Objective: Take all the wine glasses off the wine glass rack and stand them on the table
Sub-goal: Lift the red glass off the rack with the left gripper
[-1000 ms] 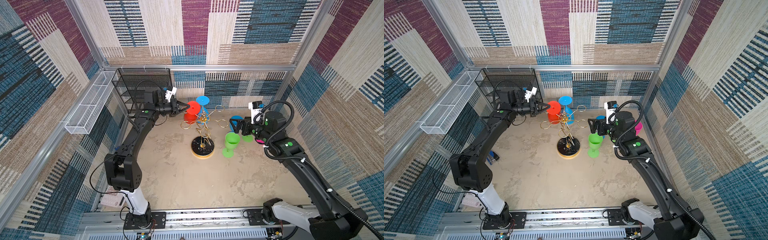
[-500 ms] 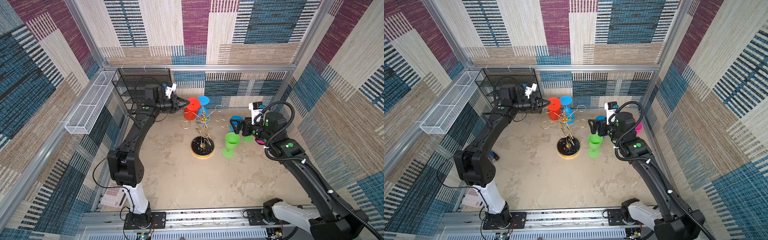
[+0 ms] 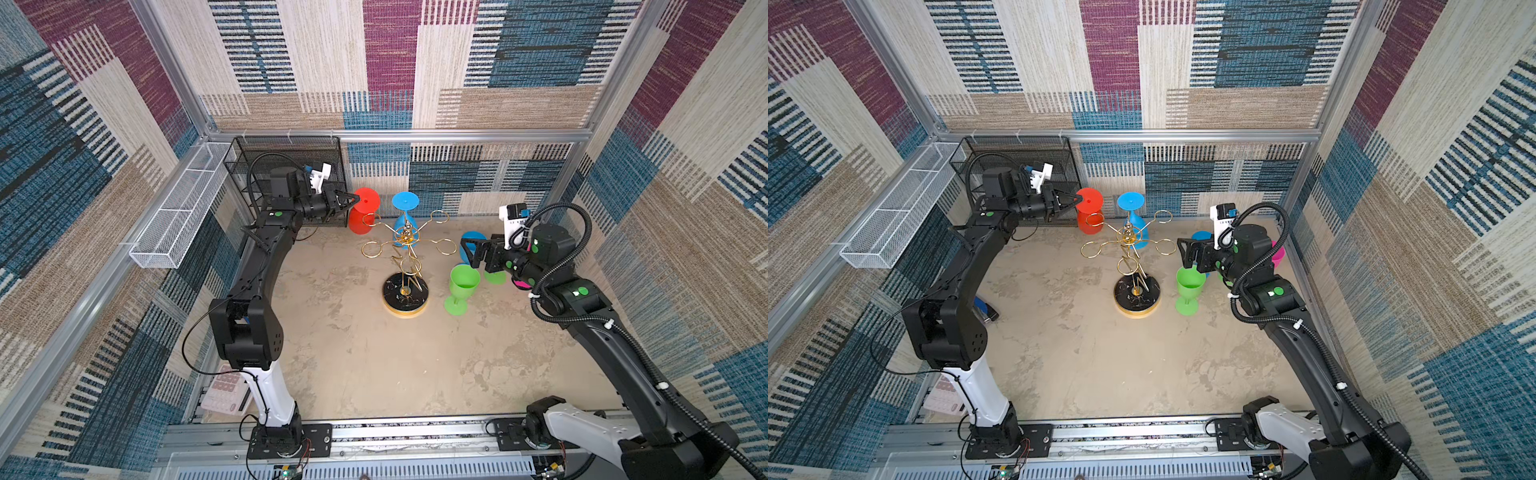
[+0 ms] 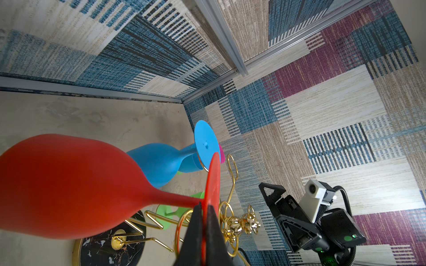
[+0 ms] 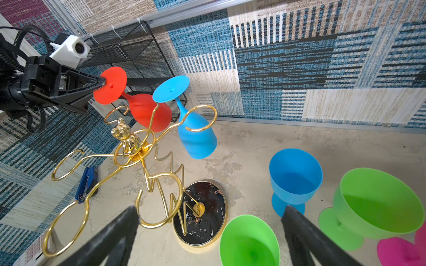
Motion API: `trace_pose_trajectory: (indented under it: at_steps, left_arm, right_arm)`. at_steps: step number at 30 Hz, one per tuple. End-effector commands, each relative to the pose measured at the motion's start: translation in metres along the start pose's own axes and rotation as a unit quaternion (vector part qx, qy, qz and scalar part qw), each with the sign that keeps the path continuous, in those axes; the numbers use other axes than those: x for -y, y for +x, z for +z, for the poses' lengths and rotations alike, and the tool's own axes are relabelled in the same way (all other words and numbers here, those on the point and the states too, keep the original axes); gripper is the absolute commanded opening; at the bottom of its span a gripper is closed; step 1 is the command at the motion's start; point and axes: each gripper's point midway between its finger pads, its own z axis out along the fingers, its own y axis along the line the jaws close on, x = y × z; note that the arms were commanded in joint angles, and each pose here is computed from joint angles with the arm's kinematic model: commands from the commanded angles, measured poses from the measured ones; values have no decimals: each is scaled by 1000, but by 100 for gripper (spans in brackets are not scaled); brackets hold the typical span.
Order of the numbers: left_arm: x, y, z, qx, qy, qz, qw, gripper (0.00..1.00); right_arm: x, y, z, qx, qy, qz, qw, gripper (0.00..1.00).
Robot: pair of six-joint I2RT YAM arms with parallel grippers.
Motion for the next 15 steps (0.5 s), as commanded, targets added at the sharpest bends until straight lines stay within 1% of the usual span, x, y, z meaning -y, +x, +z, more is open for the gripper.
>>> trace_pose_trajectory:
  at_steps: [1,4,8,11,15]
  left_arm:
    - [16,-17,-19,29,15,22,999,0]
    - [24,-30,-42,55,27,20,998,0]
    - [44,-46,-72,90,47,27,994,0]
    - [67,-48,-80,95,69,36,992,0]
    - [99,-48,-88,90,119,39,988,0]
  right_arm:
    - [2,-5,1,10,6,-8,1000,99]
    - [2,-9,2,16,7,-15,1000,99]
    - [-3,-17,0,33,-5,-28,999,99]
    - [-9,-26,1,49,-18,-44,998,99]
    - [-19,-41,1,75,-40,-80,993,99]
